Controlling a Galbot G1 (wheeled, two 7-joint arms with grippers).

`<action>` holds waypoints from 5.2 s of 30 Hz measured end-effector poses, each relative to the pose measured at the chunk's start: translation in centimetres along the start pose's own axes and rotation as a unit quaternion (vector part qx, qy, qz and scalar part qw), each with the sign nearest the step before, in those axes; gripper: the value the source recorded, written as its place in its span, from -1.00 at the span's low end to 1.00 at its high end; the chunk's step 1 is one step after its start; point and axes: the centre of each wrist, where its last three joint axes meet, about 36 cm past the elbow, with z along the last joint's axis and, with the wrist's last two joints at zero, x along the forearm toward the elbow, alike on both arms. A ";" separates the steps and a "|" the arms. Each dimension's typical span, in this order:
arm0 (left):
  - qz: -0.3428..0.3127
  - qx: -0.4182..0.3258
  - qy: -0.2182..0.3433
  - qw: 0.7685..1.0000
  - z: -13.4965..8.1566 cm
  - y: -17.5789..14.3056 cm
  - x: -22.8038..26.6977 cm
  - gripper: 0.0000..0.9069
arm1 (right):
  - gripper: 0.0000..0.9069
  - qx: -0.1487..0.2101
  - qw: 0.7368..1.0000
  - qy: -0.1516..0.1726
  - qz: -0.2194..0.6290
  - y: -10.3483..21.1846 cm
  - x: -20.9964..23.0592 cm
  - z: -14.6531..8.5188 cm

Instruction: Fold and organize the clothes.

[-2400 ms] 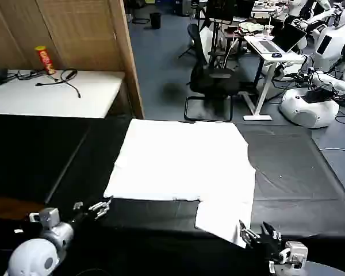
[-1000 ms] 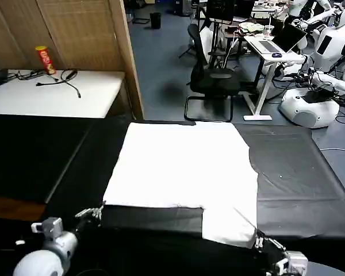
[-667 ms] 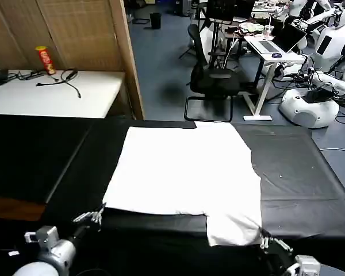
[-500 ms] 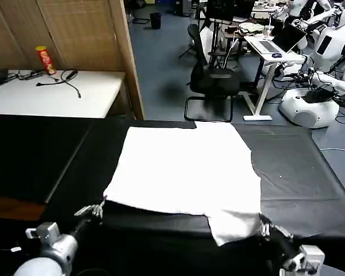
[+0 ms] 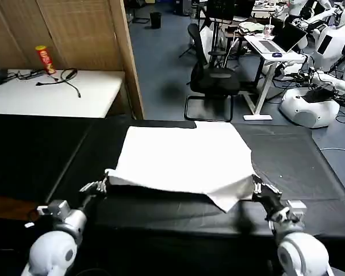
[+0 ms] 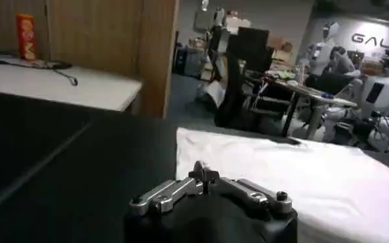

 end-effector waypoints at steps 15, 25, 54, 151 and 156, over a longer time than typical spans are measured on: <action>-0.007 -0.004 0.003 1.000 0.1 1.2 -5.4 -1.00 | -1.00 0.010 1.000 0.008 0.009 -0.9 -7.1 2.1; -0.003 -0.015 0.013 1.000 0.4 1.5 -7.7 -1.00 | -1.00 0.035 0.999 0.003 0.002 -1.2 -10.8 1.5; -0.001 -0.043 0.038 0.998 0.4 2.5 -7.6 0.94 | 0.94 0.048 0.998 0.033 -0.035 -3.0 -5.2 0.1; 0.026 -0.022 0.152 0.988 -10.4 4.6 -18.0 0.94 | 0.94 0.005 0.994 0.110 -0.006 -1.3 -19.3 -7.1; 0.021 -0.023 0.172 0.985 -9.2 4.9 -20.2 0.94 | 0.94 0.009 0.992 0.126 -0.004 -0.4 -22.1 -7.1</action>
